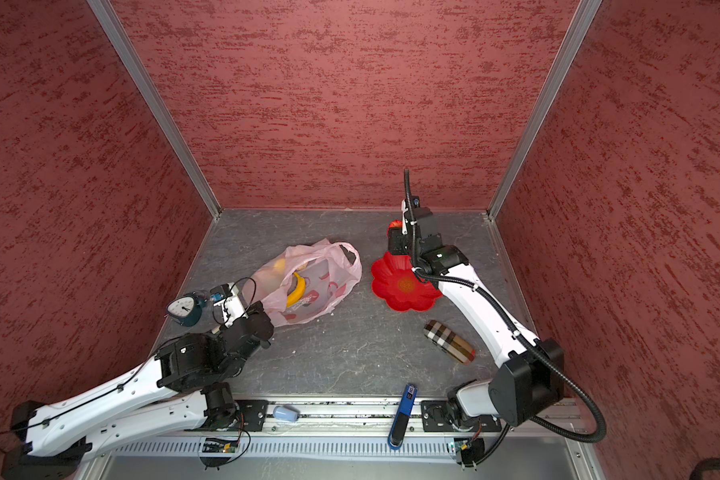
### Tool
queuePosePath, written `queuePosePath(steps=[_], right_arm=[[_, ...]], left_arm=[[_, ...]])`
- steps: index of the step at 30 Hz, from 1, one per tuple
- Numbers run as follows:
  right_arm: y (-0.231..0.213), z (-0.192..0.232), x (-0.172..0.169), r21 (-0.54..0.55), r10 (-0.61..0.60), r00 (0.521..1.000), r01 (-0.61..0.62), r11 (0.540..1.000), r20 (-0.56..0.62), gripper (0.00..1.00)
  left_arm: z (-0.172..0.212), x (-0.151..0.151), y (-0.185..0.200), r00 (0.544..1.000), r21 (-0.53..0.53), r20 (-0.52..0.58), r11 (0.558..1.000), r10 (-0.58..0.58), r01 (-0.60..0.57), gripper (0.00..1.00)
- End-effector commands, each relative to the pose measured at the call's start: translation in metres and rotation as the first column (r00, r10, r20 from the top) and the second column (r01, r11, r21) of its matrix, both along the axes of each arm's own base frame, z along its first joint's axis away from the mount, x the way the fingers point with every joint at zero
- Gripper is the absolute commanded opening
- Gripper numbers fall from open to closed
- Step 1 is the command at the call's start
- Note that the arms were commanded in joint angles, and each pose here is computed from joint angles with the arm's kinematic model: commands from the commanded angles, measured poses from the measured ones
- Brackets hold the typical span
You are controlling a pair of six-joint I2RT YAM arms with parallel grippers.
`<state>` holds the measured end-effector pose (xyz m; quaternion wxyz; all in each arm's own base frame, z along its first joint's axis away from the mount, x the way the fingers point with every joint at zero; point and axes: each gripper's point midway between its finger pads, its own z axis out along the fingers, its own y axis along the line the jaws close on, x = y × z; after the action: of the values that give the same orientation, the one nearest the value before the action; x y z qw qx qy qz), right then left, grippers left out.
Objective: Take the fake fruits out of the plastic bag
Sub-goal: 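Lift the red apple out of the bag with the right gripper, then lower the red apple onto the red flower plate with the right gripper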
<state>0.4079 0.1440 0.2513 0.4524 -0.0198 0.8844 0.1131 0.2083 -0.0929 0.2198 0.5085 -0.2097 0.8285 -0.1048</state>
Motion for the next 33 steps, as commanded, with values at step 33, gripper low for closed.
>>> queuePosePath(steps=[33], right_arm=[[-0.038,-0.180,0.019,-0.115,-0.153,0.941,0.123,0.986,-0.301,0.42]], left_arm=[[0.001,-0.004,0.012,1.000,0.010,-0.006,1.000,0.019,-0.019,0.04]])
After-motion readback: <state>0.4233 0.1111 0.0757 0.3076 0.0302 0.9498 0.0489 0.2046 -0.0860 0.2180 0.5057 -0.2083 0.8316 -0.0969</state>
